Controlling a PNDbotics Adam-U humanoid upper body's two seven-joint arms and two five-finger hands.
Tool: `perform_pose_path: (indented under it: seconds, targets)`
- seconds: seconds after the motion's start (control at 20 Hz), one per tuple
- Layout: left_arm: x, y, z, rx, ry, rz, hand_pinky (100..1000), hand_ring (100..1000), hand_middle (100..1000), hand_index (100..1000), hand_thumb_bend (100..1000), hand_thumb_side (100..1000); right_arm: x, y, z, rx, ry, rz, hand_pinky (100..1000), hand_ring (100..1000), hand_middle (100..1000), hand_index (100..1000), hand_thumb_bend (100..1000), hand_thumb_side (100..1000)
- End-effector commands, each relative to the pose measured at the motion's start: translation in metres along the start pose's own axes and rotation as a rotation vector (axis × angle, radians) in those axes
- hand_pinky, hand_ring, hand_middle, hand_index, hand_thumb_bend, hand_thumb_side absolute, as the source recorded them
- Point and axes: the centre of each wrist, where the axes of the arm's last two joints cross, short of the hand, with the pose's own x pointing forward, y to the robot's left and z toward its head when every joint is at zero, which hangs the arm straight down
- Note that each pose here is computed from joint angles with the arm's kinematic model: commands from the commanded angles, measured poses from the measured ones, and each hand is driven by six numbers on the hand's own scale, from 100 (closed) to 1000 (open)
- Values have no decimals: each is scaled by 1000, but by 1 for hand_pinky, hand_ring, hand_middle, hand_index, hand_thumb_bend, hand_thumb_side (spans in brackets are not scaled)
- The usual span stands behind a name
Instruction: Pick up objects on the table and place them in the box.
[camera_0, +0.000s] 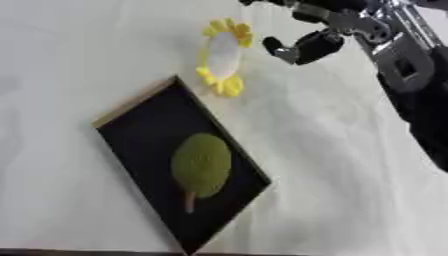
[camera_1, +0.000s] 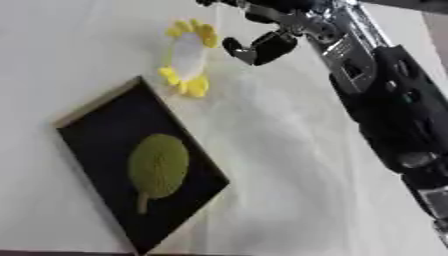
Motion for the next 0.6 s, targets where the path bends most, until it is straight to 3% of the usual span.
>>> perform_pose_path:
  seconds: [0.05,0.25,0.6]
  targets:
    - [8,-1,-7,-17,-38,6,785,692,581,785,100,673,-11,-3,0,16,10,30,963,1000,873,993,100,100]
    - [9,-4,-8,-26,-44,17,785,692,581,785,100,675,-17,0,-4,17,11,29,963,1000,871,993,100,100]
    - [9,-6,-8,-38,-41,30,786,691,580,785,100,680,-13,-12,-8,-56,-23,79,962,1000,880,984,100,100]
